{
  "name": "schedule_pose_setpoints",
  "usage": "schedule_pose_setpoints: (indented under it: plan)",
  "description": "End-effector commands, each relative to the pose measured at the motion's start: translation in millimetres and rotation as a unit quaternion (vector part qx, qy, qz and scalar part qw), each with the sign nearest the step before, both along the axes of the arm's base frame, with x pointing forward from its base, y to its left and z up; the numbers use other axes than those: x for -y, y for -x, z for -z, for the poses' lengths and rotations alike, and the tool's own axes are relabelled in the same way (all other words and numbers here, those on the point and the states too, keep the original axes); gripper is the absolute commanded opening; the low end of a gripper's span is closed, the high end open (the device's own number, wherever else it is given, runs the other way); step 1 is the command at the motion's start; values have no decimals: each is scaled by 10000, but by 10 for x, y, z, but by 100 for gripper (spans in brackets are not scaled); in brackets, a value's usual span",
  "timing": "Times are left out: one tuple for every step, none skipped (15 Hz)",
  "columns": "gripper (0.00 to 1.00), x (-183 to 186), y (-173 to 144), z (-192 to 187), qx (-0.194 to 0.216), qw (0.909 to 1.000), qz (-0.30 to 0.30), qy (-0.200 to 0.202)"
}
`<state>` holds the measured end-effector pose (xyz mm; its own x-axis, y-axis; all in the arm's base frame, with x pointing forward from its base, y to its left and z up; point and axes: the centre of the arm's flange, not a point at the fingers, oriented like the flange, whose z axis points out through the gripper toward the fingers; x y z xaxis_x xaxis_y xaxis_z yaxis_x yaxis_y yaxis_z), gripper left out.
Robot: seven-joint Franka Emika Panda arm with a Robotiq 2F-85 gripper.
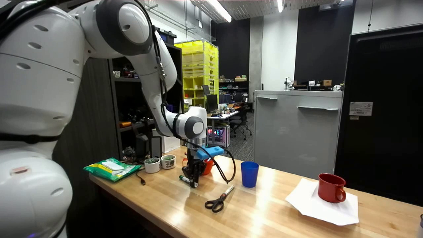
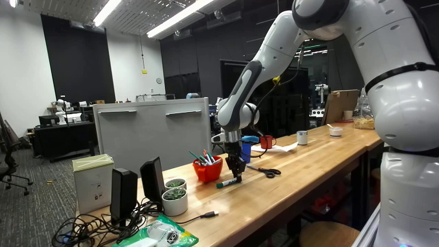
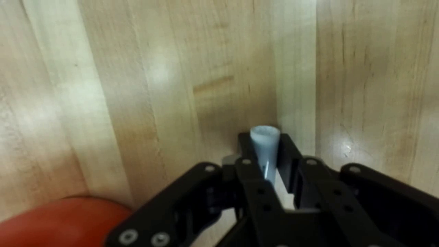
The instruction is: Put the marker in the left red cup
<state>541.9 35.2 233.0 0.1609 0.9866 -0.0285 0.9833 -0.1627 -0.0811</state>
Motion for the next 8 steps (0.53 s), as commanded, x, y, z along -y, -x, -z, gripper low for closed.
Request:
schedule_pose_setpoints:
  plan:
    - [5,96,188,-327,-7,9998,-80,172]
    - [5,115,210,-379,-25,9998,-92,190]
    - [5,145,247,-476,-73,9996,-106,234]
    - [5,179,283,-542,-103,9994,-112,299]
    - [5,210,323,-635,-154,9991,-132,377]
    - [5,240,358,-707,-177,9988,-150,442]
    - [5,270,397,-807,-185,9983,-167,528]
    - [5,292,418,-894,-198,9978,-193,597]
